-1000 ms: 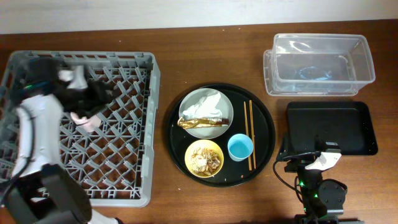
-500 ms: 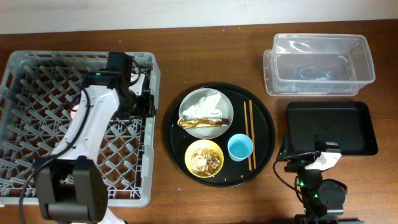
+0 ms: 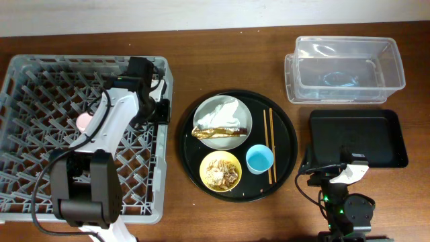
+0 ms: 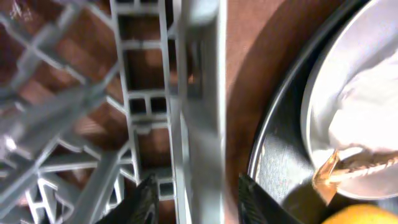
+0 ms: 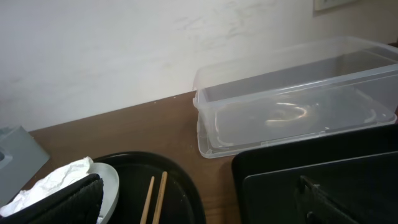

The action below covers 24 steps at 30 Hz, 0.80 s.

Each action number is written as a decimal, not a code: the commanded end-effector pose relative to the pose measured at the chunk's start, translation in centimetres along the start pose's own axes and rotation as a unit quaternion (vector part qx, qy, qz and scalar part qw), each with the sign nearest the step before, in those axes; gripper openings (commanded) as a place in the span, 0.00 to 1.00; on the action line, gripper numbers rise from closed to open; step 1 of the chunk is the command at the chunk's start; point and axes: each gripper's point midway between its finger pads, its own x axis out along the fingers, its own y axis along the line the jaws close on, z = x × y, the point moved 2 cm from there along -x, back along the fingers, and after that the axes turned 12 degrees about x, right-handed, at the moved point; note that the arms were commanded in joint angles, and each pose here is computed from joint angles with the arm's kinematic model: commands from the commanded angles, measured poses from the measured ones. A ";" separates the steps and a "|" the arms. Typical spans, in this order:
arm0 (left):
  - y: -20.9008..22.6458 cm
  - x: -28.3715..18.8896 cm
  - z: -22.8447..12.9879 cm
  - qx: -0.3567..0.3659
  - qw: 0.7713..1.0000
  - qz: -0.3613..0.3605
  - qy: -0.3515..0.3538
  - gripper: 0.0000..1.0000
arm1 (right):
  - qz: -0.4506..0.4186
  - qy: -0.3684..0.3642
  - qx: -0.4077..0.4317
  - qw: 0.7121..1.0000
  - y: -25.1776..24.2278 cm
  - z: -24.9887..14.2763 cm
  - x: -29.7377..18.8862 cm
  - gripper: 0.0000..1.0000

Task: Sort waste into correct bins and load items into the dishwasher rack
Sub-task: 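Release the pink cup and lift the left gripper away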

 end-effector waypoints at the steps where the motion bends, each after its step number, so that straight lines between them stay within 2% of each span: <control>1: 0.2 0.2 0.8 0.009 1.000 0.006 -0.015 0.27 | 0.001 0.002 -0.005 1.000 0.0 -0.2 0.0 0.99; 7: 0.4 1.4 0.7 0.007 1.000 0.004 -0.004 0.22 | 0.001 0.002 -0.005 1.000 0.0 -0.2 0.0 0.99; 11: 0.7 3.0 1.4 0.008 1.000 0.005 -0.010 0.13 | 0.001 0.002 -0.005 1.000 0.0 -0.2 0.0 0.99; 14: 0.9 3.5 2.3 0.010 1.000 0.008 -0.029 0.10 | 0.001 0.002 -0.005 1.000 0.0 -0.2 0.0 0.98; 24: 1.2 3.2 4.9 0.018 0.996 0.016 -0.084 0.10 | 0.001 0.002 -0.005 1.000 0.0 -0.2 0.0 0.99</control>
